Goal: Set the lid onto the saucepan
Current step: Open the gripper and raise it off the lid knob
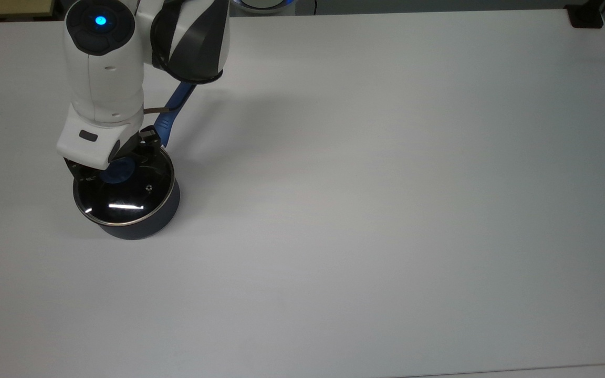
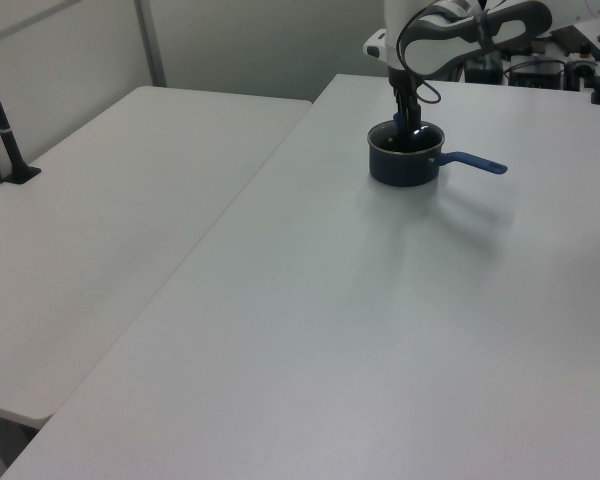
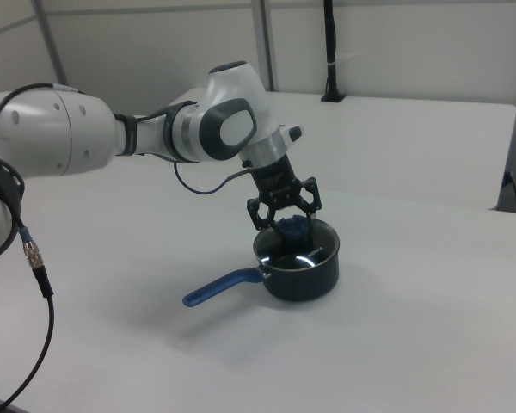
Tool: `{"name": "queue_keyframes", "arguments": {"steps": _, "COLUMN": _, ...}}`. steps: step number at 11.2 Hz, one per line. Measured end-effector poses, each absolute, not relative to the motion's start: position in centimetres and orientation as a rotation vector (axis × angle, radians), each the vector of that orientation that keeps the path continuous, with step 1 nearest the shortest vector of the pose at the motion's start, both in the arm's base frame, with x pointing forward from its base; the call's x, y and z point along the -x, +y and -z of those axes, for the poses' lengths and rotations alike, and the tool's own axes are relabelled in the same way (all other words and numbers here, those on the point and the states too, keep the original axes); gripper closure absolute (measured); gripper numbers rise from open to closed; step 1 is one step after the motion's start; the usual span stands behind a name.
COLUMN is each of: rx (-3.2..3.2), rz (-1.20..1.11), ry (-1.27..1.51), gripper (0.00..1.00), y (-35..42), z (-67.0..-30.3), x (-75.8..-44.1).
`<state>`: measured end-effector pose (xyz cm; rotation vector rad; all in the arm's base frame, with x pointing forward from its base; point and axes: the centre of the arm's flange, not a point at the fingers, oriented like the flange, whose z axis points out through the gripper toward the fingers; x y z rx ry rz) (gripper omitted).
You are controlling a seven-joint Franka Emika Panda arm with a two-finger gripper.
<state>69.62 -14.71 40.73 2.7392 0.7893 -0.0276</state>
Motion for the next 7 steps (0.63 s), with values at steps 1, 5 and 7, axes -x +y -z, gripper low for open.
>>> {"name": "queue_keyframes", "arguments": {"steps": 1, "rx": -2.739, "rz": 0.028, "ry": 0.793, "gripper": 0.38, "y": -14.5, "z": -40.7, "x": -69.6}}
{"name": "queue_keyframes", "arguments": {"steps": 5, "rx": -2.750, "rz": 0.010, "ry": 0.762, "gripper": 0.00, "y": -14.4, "z": -41.4, "x": -69.3}}
{"name": "queue_keyframes", "arguments": {"steps": 7, "rx": -2.831, "rz": -0.017, "ry": 0.518, "gripper": 0.00, "y": -14.3, "z": -45.3, "x": -67.9}}
